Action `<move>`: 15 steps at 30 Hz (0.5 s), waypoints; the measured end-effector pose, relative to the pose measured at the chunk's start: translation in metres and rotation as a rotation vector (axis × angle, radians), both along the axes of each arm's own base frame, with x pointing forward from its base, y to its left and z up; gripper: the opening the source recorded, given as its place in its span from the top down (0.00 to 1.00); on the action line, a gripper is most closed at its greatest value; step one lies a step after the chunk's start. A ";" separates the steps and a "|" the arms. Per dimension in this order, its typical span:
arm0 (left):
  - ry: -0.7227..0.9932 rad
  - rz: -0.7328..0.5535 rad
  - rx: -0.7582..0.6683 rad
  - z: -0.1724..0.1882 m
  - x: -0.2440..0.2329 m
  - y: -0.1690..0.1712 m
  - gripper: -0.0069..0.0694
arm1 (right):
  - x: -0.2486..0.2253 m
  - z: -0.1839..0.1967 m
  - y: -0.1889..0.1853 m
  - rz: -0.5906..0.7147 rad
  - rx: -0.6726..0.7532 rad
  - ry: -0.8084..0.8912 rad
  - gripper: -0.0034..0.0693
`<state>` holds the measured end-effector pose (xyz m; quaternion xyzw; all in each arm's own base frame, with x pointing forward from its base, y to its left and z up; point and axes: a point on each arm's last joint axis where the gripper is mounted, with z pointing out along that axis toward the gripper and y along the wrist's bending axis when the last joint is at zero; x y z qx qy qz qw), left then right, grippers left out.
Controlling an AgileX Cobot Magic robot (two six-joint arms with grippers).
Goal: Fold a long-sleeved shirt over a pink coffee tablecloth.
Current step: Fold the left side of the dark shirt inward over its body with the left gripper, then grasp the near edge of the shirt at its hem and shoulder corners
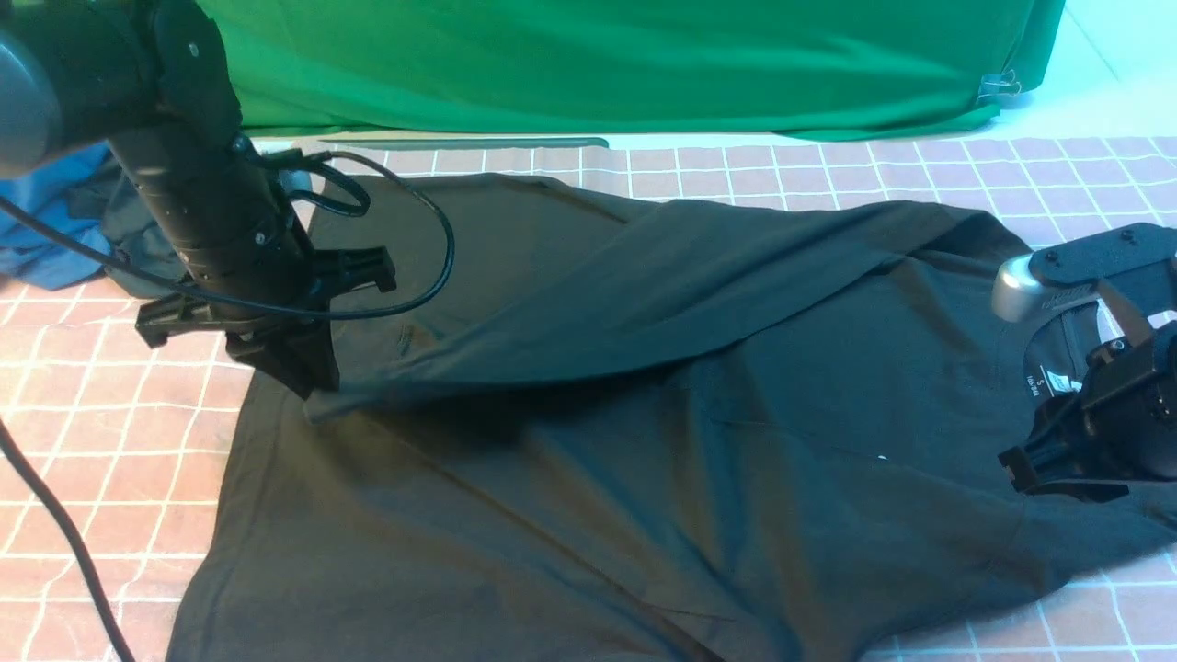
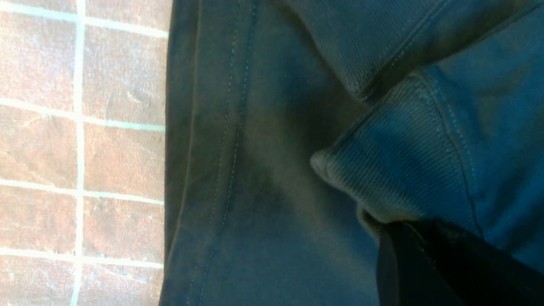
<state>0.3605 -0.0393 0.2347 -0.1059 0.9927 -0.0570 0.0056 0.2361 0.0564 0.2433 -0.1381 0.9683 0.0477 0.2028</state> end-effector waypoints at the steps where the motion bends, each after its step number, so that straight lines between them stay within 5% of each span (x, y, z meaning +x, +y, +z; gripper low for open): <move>1: 0.000 0.000 0.000 0.000 0.000 0.000 0.73 | 0.000 0.000 0.000 -0.002 0.000 -0.003 0.61; 9: -0.072 0.034 -0.056 0.022 0.009 -0.005 0.38 | 0.009 0.011 -0.005 -0.065 -0.038 -0.068 0.61; 15: -0.308 0.008 -0.227 0.069 0.029 -0.039 0.38 | 0.029 0.050 -0.016 -0.140 -0.057 -0.200 0.61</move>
